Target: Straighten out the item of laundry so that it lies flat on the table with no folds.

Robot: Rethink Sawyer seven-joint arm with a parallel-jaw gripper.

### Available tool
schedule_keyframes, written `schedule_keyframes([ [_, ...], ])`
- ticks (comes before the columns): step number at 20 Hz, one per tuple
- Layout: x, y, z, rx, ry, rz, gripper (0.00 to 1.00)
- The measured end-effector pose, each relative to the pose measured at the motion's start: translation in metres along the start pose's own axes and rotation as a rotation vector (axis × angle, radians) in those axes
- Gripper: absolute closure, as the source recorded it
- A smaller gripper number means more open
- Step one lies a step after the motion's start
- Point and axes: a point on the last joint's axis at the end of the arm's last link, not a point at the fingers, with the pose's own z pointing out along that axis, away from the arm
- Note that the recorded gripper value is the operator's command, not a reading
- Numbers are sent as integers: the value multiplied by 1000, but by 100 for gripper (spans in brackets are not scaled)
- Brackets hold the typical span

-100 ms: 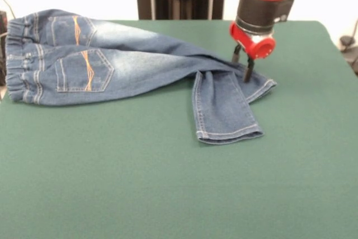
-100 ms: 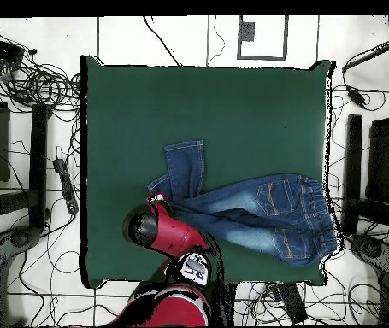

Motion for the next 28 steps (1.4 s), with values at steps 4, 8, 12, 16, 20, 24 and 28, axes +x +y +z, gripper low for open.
schedule_keyframes([
  [4,2,1,0,0,-20,-4,0],
  [8,3,4,1,-3,-36,-12,100],
  [12,2,4,1,-2,-40,-13,100],
  [16,3,3,0,-1,-50,-22,100],
  [20,3,1,-2,12,-38,-20,100],
  [24,-3,-2,-14,24,11,22,100],
  [28,-14,-6,-33,32,107,103,100],
])
